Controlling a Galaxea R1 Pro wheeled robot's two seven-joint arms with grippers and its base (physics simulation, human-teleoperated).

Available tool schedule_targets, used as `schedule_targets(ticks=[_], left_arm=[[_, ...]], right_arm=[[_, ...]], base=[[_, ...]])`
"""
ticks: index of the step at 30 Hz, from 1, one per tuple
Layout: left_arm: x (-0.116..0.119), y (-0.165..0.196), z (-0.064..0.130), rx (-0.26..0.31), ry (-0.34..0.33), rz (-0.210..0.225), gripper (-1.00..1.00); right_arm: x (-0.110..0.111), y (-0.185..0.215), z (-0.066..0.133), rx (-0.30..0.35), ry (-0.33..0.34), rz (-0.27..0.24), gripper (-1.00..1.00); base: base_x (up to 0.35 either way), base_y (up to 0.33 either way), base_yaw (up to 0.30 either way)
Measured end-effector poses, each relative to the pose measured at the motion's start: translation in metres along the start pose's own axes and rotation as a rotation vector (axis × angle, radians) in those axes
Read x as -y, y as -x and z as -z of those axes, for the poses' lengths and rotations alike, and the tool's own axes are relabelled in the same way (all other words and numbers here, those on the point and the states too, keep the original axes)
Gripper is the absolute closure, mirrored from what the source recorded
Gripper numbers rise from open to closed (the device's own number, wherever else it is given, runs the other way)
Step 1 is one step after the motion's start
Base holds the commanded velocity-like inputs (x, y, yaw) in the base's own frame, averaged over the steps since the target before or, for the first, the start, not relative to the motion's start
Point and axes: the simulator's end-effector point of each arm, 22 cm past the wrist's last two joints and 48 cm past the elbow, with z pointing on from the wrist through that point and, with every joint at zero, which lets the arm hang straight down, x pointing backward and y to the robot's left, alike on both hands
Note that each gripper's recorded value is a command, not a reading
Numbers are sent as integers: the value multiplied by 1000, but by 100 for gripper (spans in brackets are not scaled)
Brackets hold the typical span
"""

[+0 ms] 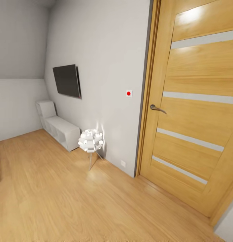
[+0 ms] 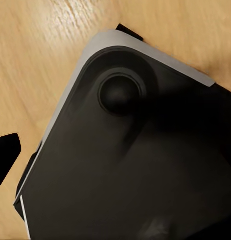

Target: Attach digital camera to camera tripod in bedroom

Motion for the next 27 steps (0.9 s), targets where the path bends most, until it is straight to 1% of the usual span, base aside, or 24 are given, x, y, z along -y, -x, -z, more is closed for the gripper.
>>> schedule_targets(ticks=[3, 6, 15, 19, 20, 21, 24, 25, 27], left_arm=[[1, 0, 0, 0, -1, 1, -100], [0, 0, 0, 0, 0, 0, -100], [0, 1, 0, 3, -3, -6, -100], [-1, 9, 0, 13, -4, -6, -100], [-2, 14, 0, 19, -4, -6, -100], [-4, 27, 0, 40, -5, -7, -100], [-1, 52, 2, 71, -17, -12, -100], [2, 68, 4, 72, -28, -19, -100], [5, 84, 7, 56, -37, -28, -100]], right_arm=[[0, 0, 0, 0, 0, 0, -100], [0, 0, 0, 0, 0, 0, -100], [-1, 3, 0, 10, 1, 3, -100], [-2, 5, 0, 12, 6, 12, -100], [-2, 6, 0, 15, 7, 16, -100], [-3, 10, 0, 21, 7, 24, -100], [-2, 22, 0, 41, 5, 50, -100], [1, 37, 0, 61, -1, 74, -100], [6, 59, 1, 83, -13, 95, -100]], base=[[-247, -8, 0], [-112, -6, 0], [-25, -1, 0], [-3, 0, 0], [-1, 0, 0], [-1, 0, 0], [0, 0, 0], [0, 0, 0], [0, 0, 0]])
